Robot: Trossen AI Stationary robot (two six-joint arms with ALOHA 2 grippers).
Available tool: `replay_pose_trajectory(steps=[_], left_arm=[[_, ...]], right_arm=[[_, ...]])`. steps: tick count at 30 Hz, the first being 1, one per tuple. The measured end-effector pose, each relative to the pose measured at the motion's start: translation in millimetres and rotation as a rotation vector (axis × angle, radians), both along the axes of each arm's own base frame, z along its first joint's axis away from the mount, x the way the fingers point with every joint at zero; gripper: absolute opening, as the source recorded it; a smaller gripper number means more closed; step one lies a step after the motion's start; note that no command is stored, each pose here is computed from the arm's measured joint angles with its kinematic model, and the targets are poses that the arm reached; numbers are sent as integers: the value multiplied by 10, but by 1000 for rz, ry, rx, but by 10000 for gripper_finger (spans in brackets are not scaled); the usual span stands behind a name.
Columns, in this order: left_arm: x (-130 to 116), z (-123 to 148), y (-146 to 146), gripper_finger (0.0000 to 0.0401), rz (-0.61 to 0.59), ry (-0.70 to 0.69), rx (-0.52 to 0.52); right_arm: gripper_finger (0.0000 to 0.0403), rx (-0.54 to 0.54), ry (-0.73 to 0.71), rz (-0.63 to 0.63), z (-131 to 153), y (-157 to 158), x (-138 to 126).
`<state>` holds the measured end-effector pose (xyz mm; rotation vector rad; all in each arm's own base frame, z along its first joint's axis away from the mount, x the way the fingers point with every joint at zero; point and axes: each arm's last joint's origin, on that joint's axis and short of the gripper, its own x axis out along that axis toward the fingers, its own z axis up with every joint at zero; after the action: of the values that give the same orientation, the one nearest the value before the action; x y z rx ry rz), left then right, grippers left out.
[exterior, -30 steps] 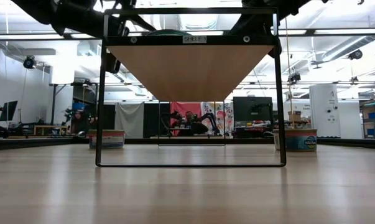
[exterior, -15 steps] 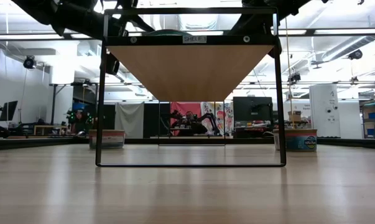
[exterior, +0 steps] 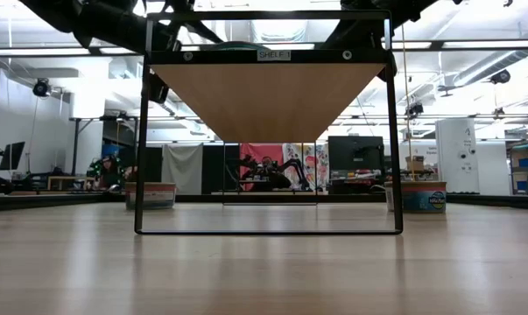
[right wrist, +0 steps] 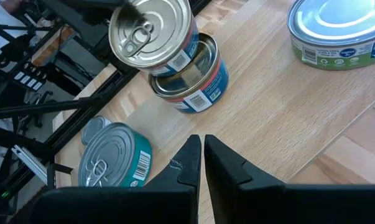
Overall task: Stack canned seafood by type on shelf
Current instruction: Stack the blue and pink tuna can on top of the blue and pink tuna can on the shelf
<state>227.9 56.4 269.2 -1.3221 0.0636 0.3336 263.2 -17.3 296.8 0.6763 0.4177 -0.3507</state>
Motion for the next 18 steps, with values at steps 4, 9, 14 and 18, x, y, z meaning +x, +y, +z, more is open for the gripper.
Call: replay_pose_trajectory(steps=[4,9,14,18], left_arm=[[7,51,2,276,-2,20,4],[2,68,1,276,-7,69,7],[1,67,0,276,-7,73,7],[-2,56,-1,276,-7,86,5]], right_arm=[[13,0,0,0,0,0,0],[13,0,0,0,0,0,0],[13,0,0,0,0,0,0],[13,0,0,0,0,0,0]])
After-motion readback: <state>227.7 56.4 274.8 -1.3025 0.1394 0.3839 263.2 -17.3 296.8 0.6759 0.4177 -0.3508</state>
